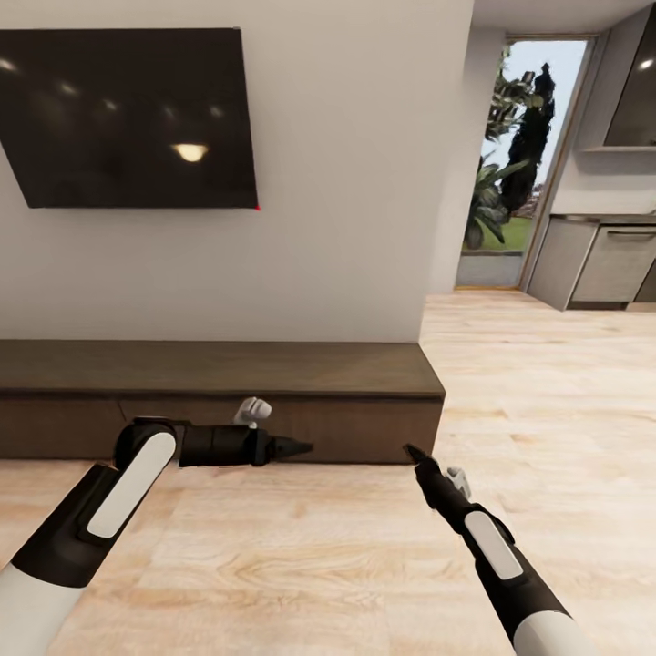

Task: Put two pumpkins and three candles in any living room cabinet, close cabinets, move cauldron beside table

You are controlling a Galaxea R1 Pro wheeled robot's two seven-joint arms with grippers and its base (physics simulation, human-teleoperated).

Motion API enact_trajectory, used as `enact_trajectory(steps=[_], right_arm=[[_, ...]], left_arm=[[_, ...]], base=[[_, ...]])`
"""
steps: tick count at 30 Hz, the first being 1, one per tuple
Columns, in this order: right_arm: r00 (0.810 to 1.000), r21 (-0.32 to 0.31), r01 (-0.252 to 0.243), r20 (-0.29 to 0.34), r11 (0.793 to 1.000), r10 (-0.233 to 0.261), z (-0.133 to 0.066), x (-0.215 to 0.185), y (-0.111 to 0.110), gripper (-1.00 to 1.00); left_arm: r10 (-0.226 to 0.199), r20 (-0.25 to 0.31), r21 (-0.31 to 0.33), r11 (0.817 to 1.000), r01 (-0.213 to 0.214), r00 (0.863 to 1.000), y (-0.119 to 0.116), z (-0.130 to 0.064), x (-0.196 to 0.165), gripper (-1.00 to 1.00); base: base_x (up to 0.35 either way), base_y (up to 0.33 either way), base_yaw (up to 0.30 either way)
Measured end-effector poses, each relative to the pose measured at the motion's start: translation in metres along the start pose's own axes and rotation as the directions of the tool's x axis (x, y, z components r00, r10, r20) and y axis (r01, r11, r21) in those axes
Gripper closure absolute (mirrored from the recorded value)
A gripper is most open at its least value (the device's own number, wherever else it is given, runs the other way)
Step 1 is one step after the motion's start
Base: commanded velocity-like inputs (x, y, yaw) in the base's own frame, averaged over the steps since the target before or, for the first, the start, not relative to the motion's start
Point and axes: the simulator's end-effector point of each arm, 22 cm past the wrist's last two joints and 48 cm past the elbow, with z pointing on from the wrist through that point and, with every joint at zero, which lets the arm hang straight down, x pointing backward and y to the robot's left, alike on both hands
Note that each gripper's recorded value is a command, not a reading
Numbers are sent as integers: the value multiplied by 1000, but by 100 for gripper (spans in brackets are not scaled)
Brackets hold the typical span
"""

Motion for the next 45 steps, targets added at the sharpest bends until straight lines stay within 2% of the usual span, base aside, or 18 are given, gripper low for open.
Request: enact_trajectory(steps=[10, 24, 27, 31, 33, 39, 45], right_arm=[[997, 6, -41, 64, 999, 40, -5, -24, -13, -100], [996, 1, -56, 66, 998, 56, -6, -25, -14, -100], [996, -33, -53, 65, 998, 55, -6, -26, -7, -100], [997, -123, -43, 65, 992, 51, -9, -27, 12, -100], [997, -141, -41, 66, 989, 51, -10, -28, 15, -100], [990, -137, -87, 103, 987, 101, -16, -44, -1, -100], [986, -129, -101, 118, 987, 116, -19, -51, -8, -100]], left_arm=[[1, -9, 6, 1000, -1, 1000, -2, 1, 3, -100], [3, -17, 10, 1000, -3, 1000, -3, 4, 5, -100], [6, -34, 16, 1000, -5, 999, -6, 8, 11, -100], [7, -45, 20, 1000, -7, 999, -7, 11, 15, -100], [8, -47, 21, 1000, -7, 999, -8, 12, 15, -100], [8, -49, 21, 1000, -7, 999, -8, 12, 16, -100], [8, -49, 20, 1000, -7, 999, -8, 12, 16, -100]], base=[[336, 0, 0], [263, 0, 0], [45, 0, 0], [19, 0, 0], [9, 0, 0], [4, 0, 0], [151, 0, 0]])
